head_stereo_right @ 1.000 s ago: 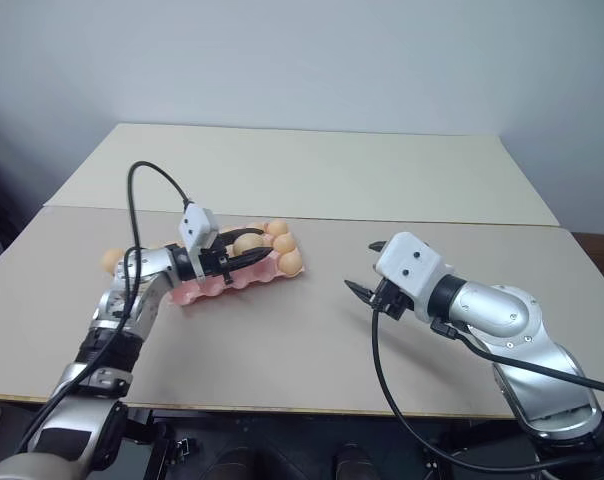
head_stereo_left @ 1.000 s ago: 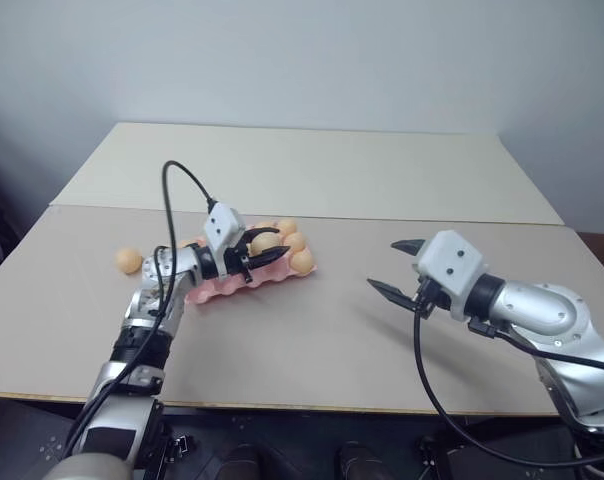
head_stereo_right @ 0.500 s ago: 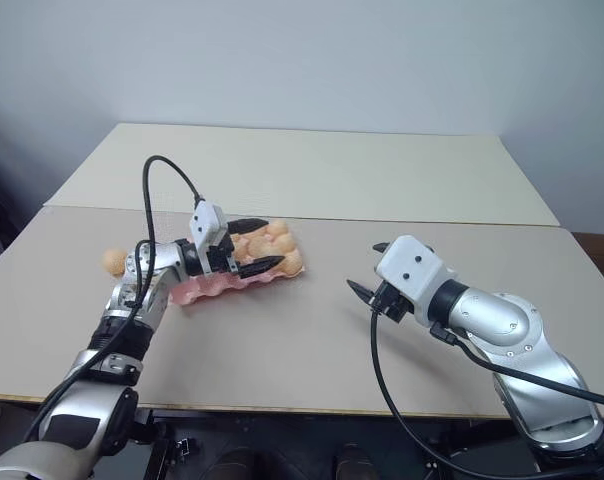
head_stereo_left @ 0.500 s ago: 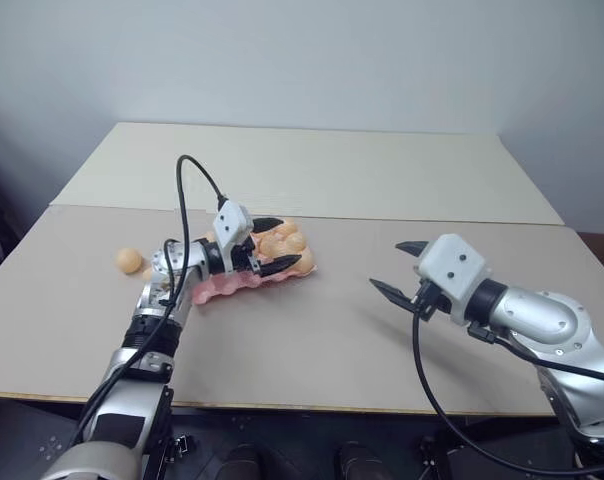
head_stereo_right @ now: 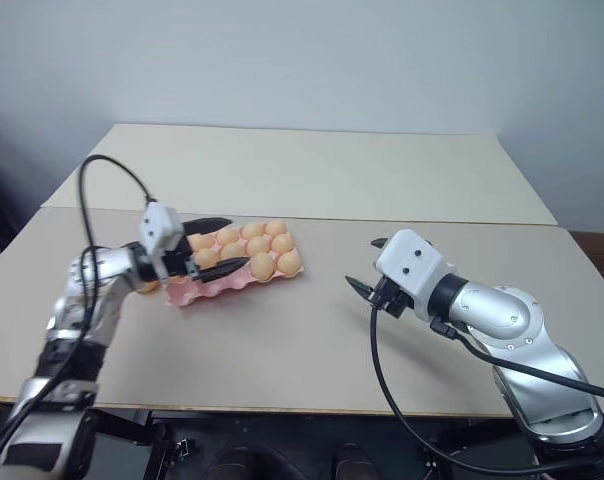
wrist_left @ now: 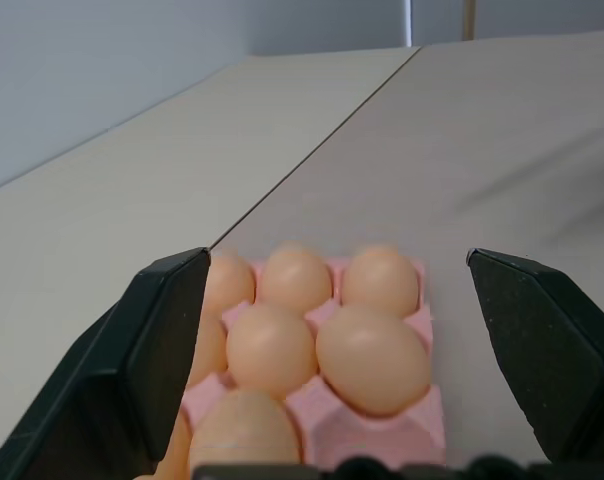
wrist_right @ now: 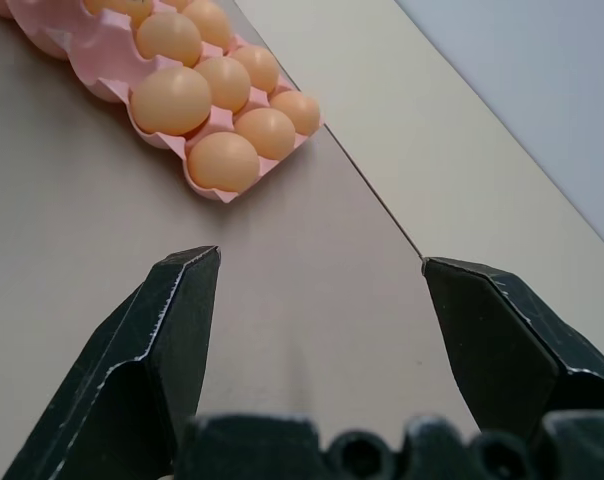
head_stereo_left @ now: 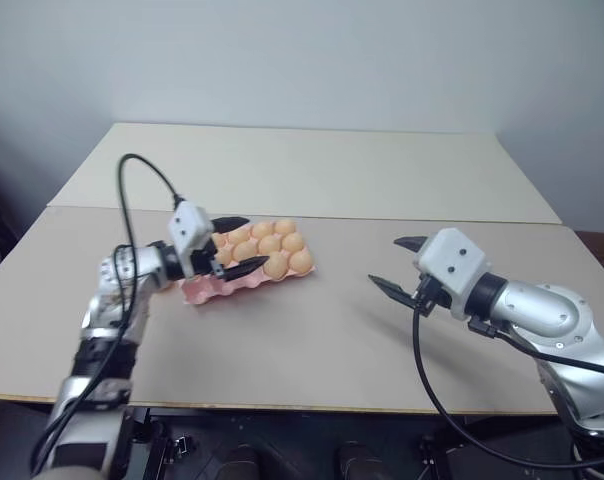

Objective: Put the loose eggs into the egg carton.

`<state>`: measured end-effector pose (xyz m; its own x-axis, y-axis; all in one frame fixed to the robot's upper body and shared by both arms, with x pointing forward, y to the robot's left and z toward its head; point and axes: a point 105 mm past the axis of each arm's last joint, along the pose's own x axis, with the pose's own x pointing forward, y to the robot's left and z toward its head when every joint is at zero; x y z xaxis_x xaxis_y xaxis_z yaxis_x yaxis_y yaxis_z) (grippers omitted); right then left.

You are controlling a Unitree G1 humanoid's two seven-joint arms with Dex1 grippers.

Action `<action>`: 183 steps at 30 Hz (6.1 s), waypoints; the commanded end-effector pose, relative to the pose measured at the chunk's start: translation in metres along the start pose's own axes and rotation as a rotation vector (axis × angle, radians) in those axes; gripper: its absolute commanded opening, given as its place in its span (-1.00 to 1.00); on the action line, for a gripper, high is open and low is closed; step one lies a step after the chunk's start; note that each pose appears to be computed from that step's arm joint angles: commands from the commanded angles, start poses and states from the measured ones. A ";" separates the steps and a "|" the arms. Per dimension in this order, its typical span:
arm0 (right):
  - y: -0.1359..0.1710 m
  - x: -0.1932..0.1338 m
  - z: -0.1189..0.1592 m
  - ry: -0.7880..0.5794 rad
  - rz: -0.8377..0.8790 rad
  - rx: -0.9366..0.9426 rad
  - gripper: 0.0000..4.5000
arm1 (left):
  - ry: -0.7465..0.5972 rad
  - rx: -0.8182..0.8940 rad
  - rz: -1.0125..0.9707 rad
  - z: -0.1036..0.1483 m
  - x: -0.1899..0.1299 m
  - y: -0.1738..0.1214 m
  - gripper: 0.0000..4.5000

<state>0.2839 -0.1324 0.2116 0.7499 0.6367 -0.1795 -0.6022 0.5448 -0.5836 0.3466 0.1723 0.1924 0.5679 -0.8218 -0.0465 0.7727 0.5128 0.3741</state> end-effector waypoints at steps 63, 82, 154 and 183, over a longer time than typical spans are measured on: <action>0.020 -0.010 0.016 -0.075 0.275 -0.064 0.70 | 0.353 -0.154 0.649 -0.091 -0.101 0.034 0.98; 0.019 -0.011 0.013 -0.065 0.250 -0.056 0.70 | 0.393 -0.122 0.562 -0.088 -0.106 0.020 0.07; 0.023 -0.013 0.043 -0.230 0.249 -0.037 0.70 | 0.247 -0.032 0.502 -0.013 -0.157 0.017 0.88; 0.023 -0.011 0.033 -0.179 0.267 -0.053 0.70 | 0.356 -0.123 0.857 -0.085 -0.163 0.070 0.88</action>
<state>0.2557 -0.1073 0.2163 0.4843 0.8479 -0.2155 -0.7854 0.3129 -0.5341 0.3268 0.3645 0.1382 0.9907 -0.0317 -0.1327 0.0677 0.9586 0.2766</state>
